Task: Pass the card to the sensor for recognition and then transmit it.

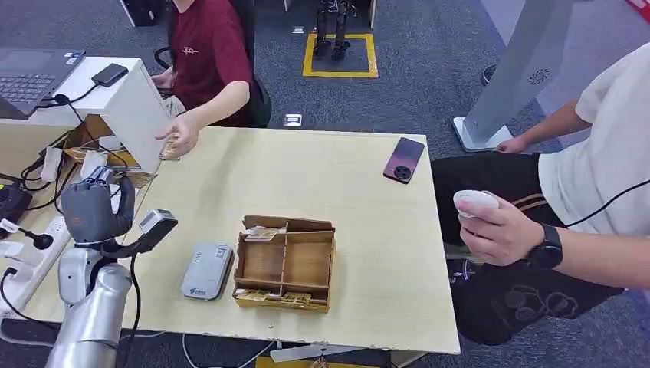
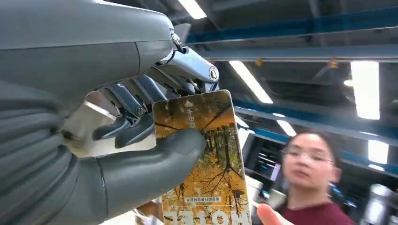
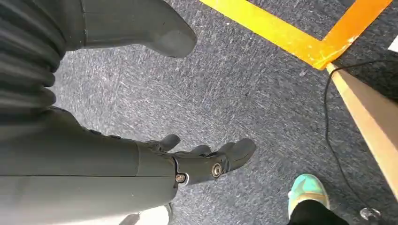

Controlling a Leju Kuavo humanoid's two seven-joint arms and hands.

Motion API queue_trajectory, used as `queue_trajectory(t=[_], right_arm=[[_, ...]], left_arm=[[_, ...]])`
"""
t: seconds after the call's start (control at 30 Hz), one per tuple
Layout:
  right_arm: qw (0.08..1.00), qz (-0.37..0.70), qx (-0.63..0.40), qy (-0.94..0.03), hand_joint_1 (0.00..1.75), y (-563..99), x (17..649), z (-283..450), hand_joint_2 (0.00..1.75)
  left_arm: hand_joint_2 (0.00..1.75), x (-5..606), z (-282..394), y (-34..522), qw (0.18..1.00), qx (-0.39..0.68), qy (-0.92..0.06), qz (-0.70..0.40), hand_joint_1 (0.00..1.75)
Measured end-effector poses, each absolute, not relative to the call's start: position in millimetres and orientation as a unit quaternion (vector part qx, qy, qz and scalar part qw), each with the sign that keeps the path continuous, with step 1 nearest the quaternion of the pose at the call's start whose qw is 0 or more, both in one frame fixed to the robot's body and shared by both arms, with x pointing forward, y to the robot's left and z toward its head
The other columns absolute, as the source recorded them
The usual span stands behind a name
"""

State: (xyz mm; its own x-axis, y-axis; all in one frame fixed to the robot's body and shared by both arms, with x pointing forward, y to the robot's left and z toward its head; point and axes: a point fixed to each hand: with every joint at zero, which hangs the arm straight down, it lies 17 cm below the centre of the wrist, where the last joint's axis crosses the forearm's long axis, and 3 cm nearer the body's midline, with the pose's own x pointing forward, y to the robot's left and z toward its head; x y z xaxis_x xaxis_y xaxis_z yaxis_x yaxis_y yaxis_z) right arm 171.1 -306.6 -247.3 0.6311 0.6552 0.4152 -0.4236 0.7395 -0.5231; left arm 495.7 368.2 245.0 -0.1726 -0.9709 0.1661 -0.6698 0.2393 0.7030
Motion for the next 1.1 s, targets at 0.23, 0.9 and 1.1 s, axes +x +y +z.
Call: queue_trajectory(t=[0.23,0.9,1.1], right_arm=[[0.882,0.305,-0.192,-0.305,0.00,-305.3,174.9,-246.3,1.75],[0.879,0.307,-0.191,-0.310,0.00,-304.1,175.2,-245.5,1.75],[0.884,0.283,-0.202,-0.311,0.00,-311.7,170.2,-245.0,1.75]], left_arm=[[1.75,498.5,246.9,389.8,0.321,0.581,-0.714,-0.224,1.75],[1.75,503.4,233.1,384.8,0.355,0.560,-0.724,-0.189,0.00],[1.75,501.3,187.7,346.0,0.464,0.354,-0.799,-0.146,0.00]])
